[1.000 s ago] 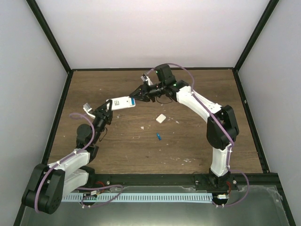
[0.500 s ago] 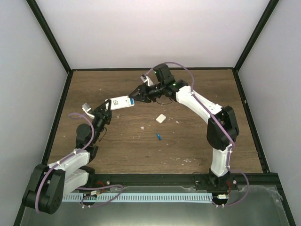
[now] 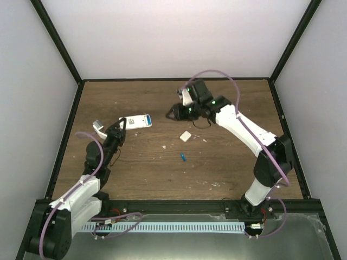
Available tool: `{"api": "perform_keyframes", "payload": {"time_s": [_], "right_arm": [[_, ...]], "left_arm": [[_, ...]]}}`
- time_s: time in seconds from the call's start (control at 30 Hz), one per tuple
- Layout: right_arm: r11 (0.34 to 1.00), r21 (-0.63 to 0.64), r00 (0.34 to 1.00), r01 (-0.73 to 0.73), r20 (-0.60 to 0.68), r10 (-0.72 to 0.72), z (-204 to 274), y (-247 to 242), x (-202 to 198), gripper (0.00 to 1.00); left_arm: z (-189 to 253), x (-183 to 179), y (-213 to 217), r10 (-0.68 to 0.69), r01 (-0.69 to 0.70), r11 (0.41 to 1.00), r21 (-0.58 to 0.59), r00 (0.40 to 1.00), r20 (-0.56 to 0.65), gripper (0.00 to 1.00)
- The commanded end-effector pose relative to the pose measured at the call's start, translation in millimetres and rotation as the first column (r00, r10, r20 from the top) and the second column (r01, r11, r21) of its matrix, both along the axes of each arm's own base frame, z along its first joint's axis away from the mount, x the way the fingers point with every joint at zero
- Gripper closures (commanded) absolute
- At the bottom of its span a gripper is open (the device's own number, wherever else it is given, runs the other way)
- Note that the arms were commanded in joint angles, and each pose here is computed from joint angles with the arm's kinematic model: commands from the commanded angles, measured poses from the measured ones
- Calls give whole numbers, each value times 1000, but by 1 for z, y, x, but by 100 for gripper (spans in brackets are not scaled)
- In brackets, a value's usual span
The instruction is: Load the batteries into the remote control
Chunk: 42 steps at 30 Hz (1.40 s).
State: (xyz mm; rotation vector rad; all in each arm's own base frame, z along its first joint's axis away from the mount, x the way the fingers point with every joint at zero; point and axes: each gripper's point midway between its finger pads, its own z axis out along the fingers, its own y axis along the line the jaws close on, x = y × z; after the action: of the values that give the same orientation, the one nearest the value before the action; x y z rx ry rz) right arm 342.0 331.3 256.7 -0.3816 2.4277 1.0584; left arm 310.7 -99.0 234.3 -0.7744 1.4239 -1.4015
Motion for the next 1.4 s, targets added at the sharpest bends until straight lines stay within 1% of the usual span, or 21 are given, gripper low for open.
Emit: {"api": "perform_keyframes", "payload": {"time_s": [0.0, 0.07, 0.13, 0.23, 0.33, 0.5, 0.77, 1.0, 1.37], "right_arm": [[919, -391, 993, 59, -73, -95, -103, -53, -25, 63], [888, -458, 989, 44, -108, -105, -130, -63, -40, 63], [869, -493, 985, 30, -133, -109, -150, -68, -54, 63], [863, -505, 983, 11, -153, -102, -166, -70, -68, 62], [862, -507, 983, -5, -161, -89, -177, -68, -76, 62], [841, -538, 981, -48, -186, -63, -197, -65, -88, 64], [813, -576, 980, -86, -196, -36, -216, -59, -96, 70], [798, -596, 978, -96, -205, -35, -226, -59, -97, 77], [777, -619, 971, -119, -237, -39, -242, -67, -106, 81]], "left_arm": [[-11, -1, 3, 17, -11, 997, 74, 997, -70, 100], [-19, -4, 5, 23, -15, 997, 80, 994, -104, 100], [-22, -7, 6, 28, -18, 996, 83, 992, -121, 100], [-22, -10, 7, 28, -17, 996, 88, 992, -122, 100], [-22, -11, 7, 26, -15, 996, 92, 992, -123, 100], [-24, -11, 5, 13, 0, 996, 93, 991, -131, 100], [-23, -11, 4, 9, 3, 996, 91, 992, -129, 100], [-21, -11, 3, 4, 7, 996, 86, 992, -127, 100], [-19, -9, 1, -7, 16, 997, 74, 992, -127, 100]]}}
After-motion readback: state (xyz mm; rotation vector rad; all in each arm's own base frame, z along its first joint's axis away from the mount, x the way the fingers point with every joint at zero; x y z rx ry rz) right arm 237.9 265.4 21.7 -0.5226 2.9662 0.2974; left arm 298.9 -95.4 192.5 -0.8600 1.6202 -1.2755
